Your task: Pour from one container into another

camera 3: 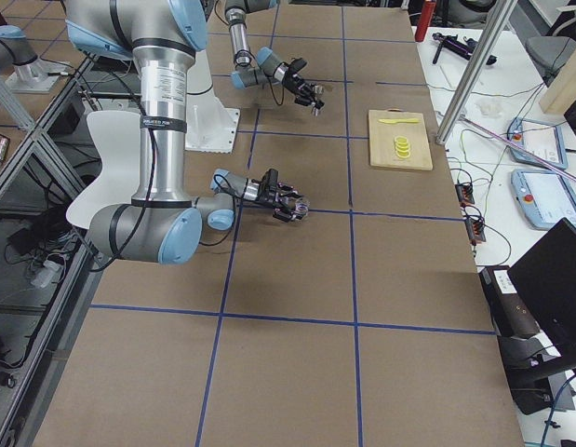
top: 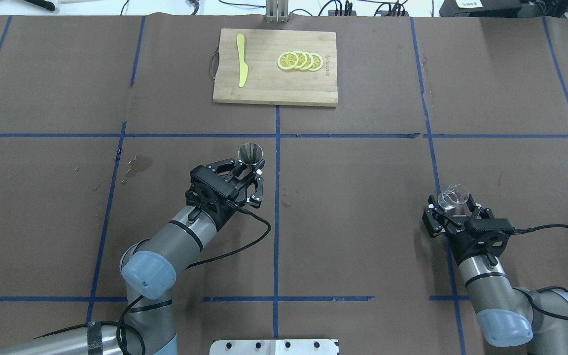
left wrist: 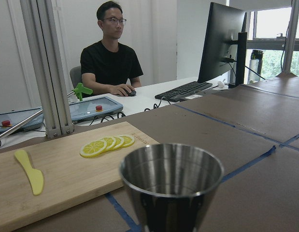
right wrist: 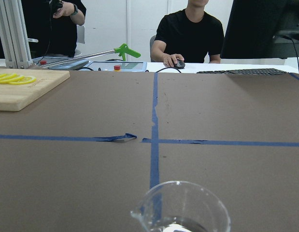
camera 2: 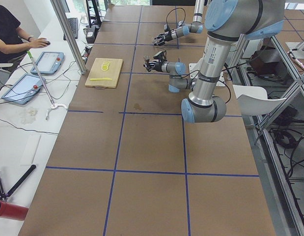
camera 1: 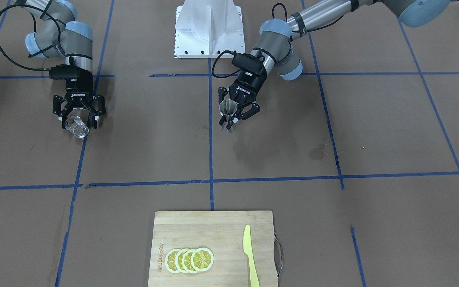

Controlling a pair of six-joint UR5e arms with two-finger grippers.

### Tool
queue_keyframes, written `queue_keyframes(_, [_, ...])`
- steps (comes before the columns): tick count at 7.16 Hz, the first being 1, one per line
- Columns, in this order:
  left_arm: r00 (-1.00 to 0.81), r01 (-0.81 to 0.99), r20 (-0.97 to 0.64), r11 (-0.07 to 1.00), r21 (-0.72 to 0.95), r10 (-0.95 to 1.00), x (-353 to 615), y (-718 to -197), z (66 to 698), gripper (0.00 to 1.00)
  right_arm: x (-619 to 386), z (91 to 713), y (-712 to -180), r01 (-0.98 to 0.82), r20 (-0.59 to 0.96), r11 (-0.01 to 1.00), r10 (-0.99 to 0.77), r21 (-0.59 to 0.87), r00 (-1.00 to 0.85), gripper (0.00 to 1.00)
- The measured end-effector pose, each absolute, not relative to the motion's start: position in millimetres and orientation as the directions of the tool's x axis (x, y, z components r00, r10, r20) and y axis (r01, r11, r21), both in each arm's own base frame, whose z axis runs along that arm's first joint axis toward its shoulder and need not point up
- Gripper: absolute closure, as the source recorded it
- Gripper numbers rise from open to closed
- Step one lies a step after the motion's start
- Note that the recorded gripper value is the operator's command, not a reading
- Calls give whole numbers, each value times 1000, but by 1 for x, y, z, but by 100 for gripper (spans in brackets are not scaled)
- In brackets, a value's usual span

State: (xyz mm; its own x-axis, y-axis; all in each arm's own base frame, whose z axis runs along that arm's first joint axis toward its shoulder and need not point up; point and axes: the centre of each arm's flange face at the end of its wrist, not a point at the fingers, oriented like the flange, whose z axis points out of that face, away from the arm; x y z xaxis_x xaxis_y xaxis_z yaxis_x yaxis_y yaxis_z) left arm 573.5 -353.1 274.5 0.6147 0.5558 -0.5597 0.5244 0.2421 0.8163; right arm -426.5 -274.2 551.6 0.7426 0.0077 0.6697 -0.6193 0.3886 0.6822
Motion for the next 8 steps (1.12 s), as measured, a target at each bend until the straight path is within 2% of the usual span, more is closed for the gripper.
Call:
queue_keyframes(5, [615,524,-560,242,816,556,573,-353,275,100,-425,553,-277,-609,662,400,7,685,749,11])
queue_keyframes(6, [615,524,-559,242,817,556,573,-353,275,100,-425,553,-279,-608,662,405,8,683,749,21])
queue_keyframes(7, [615,524,-560,242,816,556,573,-353,275,100,-425,553,-279,-608,662,407,8,682,749,44])
queue_keyframes(8, [614,525,-560,242,816,556,573,-353,275,100,-425,553,-280,-607,663,410,8,681,749,56])
